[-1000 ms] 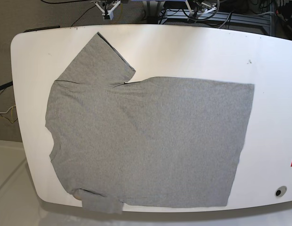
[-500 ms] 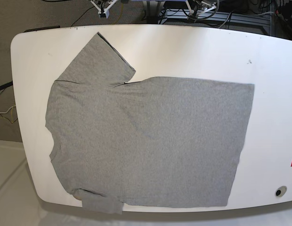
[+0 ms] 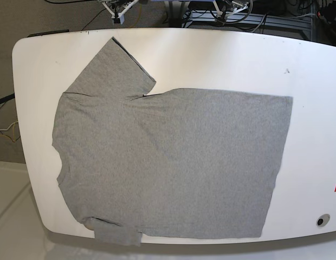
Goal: Fold the T-shirt properly
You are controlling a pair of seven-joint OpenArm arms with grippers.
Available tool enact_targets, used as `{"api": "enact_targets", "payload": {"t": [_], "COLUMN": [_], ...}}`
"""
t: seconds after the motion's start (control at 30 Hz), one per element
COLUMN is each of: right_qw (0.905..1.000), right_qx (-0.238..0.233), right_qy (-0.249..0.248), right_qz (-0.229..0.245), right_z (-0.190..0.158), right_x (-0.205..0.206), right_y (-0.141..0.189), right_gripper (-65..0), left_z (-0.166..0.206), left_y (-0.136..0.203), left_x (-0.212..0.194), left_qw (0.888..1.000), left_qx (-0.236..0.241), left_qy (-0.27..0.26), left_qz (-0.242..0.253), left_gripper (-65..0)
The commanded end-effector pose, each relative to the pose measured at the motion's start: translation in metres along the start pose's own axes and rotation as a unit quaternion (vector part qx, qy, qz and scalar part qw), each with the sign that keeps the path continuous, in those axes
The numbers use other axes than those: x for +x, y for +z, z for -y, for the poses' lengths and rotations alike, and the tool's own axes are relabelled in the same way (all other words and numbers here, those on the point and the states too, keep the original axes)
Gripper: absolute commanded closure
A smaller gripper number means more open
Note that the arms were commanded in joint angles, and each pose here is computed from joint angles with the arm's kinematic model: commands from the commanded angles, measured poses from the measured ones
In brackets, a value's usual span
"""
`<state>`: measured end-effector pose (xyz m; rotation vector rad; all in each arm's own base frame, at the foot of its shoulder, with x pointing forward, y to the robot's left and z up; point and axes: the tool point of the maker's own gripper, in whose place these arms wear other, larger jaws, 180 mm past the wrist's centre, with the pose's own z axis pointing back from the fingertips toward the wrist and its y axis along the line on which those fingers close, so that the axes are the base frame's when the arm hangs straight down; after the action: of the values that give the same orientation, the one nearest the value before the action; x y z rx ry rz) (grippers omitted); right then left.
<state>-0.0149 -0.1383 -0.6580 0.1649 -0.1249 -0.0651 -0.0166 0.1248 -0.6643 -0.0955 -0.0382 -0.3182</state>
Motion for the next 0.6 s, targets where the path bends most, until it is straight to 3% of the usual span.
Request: {"api": "enact_targets", "payload": {"t": [0.0,0.57], "right_qw": [1.0,0.9991], "right_qx": [0.005,0.026], "right_qy": [0.001,-0.007], "right_qz": [0.005,0.032], "right_z": [0.0022,-0.0047], "right_x": [0.0003,0.0066], "right_y": [0.0014,0.0028], "right_gripper": [-0.5,-0.1], "left_z": [-0.0013,-0.0073], "left_y": [0.0003,0.0003], "left_x": [-0.0009,0.0068], "left_qw": [1.0,1.0], "left_qx": [0.001,0.009], "left_qy": [0.003,0.003], "left_qz": [0.002,0.012], "left_gripper": [-14.3,-13.5]}}
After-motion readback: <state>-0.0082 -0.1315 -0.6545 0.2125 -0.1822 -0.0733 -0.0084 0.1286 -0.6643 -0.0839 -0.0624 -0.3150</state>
